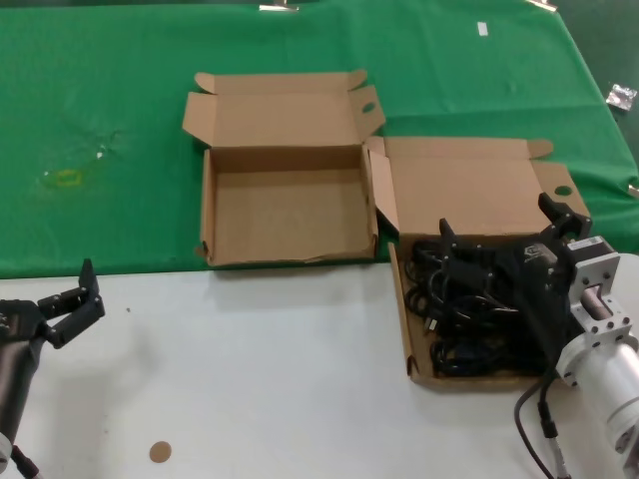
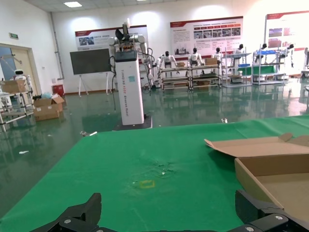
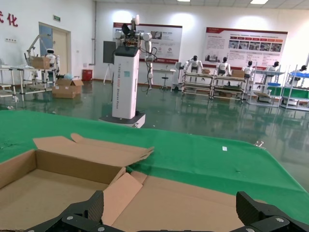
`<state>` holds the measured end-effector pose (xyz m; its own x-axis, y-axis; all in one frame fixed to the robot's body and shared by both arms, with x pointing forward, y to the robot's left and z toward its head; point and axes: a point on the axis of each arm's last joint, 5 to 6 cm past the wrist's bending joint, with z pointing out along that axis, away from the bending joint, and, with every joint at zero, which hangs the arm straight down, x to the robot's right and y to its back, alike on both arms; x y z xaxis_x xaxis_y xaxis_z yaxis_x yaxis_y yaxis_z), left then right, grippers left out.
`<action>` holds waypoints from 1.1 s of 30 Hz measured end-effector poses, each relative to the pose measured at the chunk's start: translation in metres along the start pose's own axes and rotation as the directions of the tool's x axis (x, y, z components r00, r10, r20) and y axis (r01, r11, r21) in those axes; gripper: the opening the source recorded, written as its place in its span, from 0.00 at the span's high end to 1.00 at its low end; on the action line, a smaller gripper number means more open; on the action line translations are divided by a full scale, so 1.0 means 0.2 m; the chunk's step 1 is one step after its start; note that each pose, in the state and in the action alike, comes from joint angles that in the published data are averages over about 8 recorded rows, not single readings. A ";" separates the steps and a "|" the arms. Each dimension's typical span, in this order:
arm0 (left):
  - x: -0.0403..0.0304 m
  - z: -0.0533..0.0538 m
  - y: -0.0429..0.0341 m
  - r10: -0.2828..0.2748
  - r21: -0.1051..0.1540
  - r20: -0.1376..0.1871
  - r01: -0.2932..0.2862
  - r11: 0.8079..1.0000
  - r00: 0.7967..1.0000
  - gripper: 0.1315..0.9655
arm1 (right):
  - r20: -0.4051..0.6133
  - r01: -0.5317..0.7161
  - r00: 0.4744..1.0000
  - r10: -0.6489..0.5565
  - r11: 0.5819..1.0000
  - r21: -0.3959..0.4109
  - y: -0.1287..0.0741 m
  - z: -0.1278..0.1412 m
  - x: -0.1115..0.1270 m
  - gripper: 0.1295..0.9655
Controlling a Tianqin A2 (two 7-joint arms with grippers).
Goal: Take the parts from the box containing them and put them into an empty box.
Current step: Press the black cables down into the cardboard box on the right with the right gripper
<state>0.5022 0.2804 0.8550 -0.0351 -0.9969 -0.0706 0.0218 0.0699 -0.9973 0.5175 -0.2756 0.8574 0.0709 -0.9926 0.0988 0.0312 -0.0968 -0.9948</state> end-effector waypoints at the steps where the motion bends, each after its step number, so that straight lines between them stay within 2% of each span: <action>1: 0.000 0.00 0.000 0.000 0.000 0.000 0.000 1.000 1.000 0.00 | 0.000 0.000 1.000 0.000 1.000 0.000 0.00 0.00 0.00 0.00; 33: 0.000 0.00 0.000 0.000 0.000 0.000 0.000 1.000 1.000 0.03 | 0.000 0.000 1.000 0.000 1.000 0.000 0.00 0.00 0.00 0.00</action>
<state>0.5022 0.2804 0.8550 -0.0351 -0.9969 -0.0706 0.0218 0.0699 -0.9973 0.5175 -0.2756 0.8574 0.0710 -0.9926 0.0988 0.0312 -0.0968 -0.9948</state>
